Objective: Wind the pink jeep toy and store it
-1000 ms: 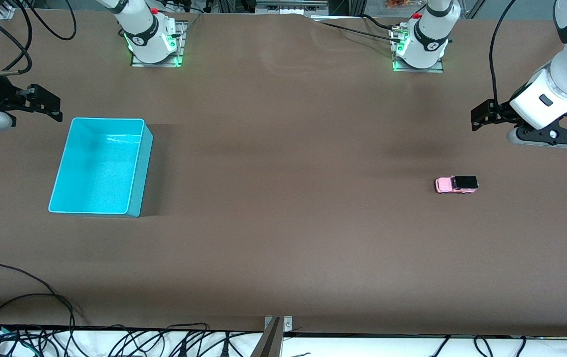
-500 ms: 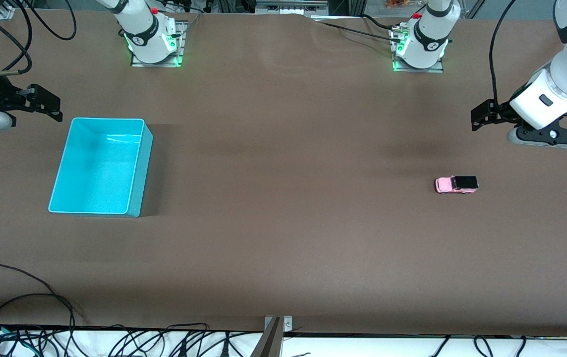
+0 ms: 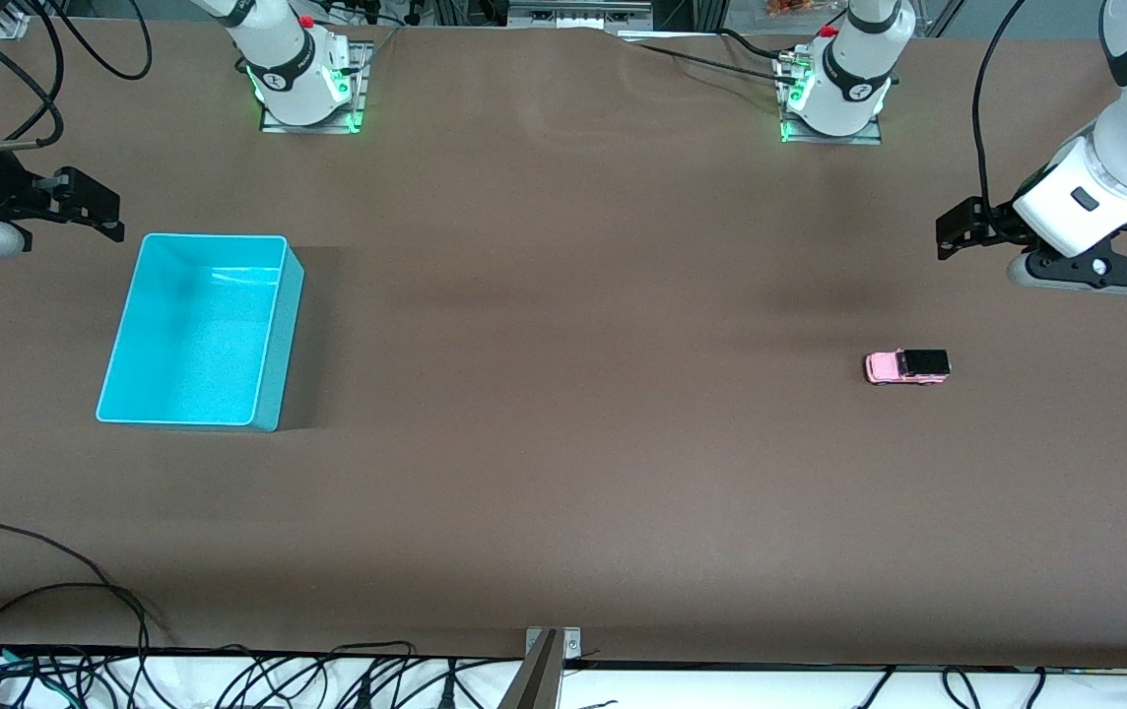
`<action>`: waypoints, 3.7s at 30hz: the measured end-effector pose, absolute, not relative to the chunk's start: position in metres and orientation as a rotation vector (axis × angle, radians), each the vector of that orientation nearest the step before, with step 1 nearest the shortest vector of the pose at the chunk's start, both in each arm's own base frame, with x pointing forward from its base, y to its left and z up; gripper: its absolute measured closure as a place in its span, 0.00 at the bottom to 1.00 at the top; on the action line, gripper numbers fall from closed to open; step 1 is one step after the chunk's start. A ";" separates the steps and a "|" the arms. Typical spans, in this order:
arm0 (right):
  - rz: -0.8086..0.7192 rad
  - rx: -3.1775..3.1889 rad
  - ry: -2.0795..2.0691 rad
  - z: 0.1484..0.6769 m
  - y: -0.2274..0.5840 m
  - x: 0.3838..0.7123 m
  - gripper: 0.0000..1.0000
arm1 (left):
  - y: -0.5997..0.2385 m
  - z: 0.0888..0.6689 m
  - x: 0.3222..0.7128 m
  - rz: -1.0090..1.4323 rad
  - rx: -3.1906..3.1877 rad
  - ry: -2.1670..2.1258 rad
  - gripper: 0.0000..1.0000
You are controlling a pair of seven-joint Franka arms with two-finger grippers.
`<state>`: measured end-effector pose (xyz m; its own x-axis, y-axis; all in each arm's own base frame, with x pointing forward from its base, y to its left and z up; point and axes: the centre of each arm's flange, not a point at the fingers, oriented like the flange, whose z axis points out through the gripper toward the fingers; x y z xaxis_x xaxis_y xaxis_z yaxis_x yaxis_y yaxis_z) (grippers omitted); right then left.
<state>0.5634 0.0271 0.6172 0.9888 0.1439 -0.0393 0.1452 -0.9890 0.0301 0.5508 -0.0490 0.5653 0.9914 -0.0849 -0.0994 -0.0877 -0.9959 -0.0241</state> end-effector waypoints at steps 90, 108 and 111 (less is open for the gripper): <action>-0.058 3.101 0.223 0.617 0.026 0.563 0.00 | 0.058 0.391 0.630 0.183 -2.323 2.163 0.00; -0.058 3.101 0.223 0.617 0.026 0.563 0.00 | 0.049 0.236 0.570 0.134 -2.159 2.290 0.00; -0.058 3.101 0.223 0.617 0.026 0.563 0.00 | 0.052 0.228 0.563 0.144 -2.162 2.301 0.00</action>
